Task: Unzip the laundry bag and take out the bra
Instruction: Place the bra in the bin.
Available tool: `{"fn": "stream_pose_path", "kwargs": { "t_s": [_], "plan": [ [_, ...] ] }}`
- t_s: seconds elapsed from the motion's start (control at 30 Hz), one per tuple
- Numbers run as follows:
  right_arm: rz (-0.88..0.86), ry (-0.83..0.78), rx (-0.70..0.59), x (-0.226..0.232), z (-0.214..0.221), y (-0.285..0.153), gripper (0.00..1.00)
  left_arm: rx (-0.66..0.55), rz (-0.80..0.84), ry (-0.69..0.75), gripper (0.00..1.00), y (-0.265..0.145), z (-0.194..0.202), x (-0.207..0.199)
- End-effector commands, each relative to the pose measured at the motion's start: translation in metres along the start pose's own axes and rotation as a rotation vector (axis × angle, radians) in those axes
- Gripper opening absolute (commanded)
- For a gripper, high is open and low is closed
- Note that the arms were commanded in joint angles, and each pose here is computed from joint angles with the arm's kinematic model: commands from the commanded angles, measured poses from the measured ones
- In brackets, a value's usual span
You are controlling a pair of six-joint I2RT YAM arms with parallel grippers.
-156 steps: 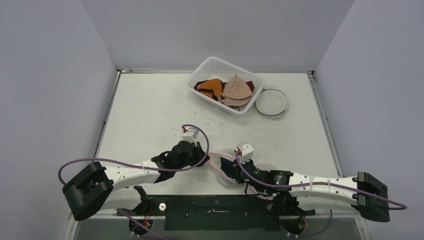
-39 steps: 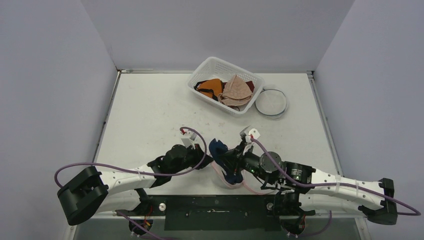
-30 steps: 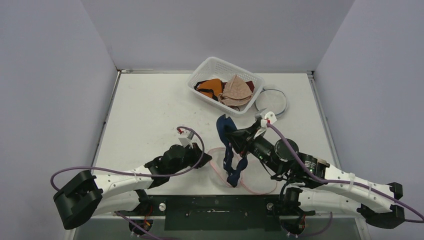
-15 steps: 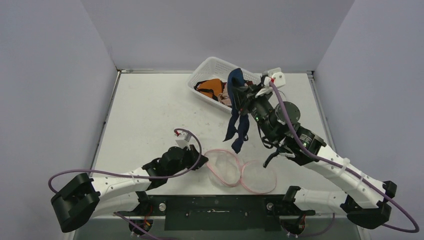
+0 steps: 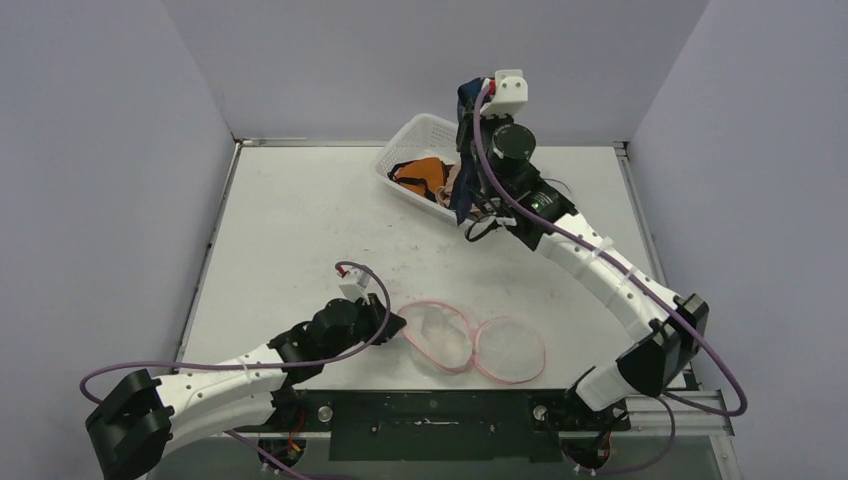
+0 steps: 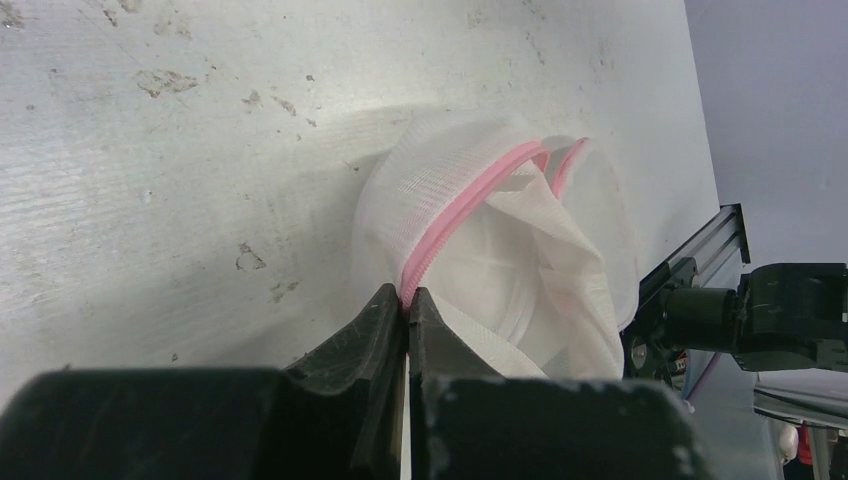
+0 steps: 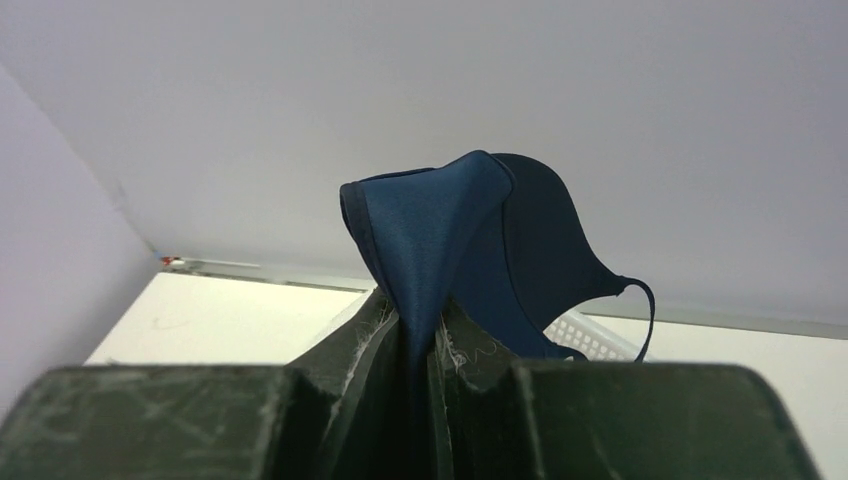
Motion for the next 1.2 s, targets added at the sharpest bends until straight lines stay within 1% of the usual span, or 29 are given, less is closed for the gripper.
{"fn": "stream_pose_path", "kwargs": {
  "t_s": [0.0,0.13,0.27,0.43,0.6,0.83,1.03,1.17],
  "plan": [
    [0.017,0.042,-0.132,-0.01,-0.025,0.033,0.05,-0.053,-0.016,-0.004,0.0,-0.007,-0.006,0.001],
    [0.041,-0.004,-0.096,-0.013,-0.004,0.065,0.05,-0.067,-0.022,-0.005,0.0,-0.009,-0.008,0.002],
    [0.09,-0.09,-0.054,-0.014,0.02,0.085,0.05,-0.072,-0.034,-0.005,0.0,-0.01,-0.007,0.004],
    [0.133,-0.189,-0.001,-0.016,0.046,0.098,0.05,-0.074,-0.046,-0.004,0.0,-0.009,-0.006,0.007],
    [0.132,-0.242,0.041,-0.013,0.07,0.111,0.05,-0.068,-0.053,0.002,0.0,-0.008,-0.005,0.008],
    [0.138,-0.307,0.165,-0.005,0.133,0.129,0.05,-0.066,-0.054,0.0,0.0,-0.006,-0.005,0.007],
    [0.123,-0.362,0.233,-0.003,0.18,0.14,0.05,-0.062,-0.068,0.012,0.0,-0.005,-0.006,0.007],
    [0.157,-0.367,0.249,-0.006,0.203,0.149,0.05,-0.056,-0.072,0.02,0.0,-0.003,-0.007,0.006]
  ]
}}
Point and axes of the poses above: each gripper's point midway between its finger pads, its own y axis out along the fingers, its own x axis along the line the jaws close on, z = x × y, the point moved 10 cm from there along -y, back along the fingers, and after that the axes turned 3 degrees about -y, right-handed, at the moved point
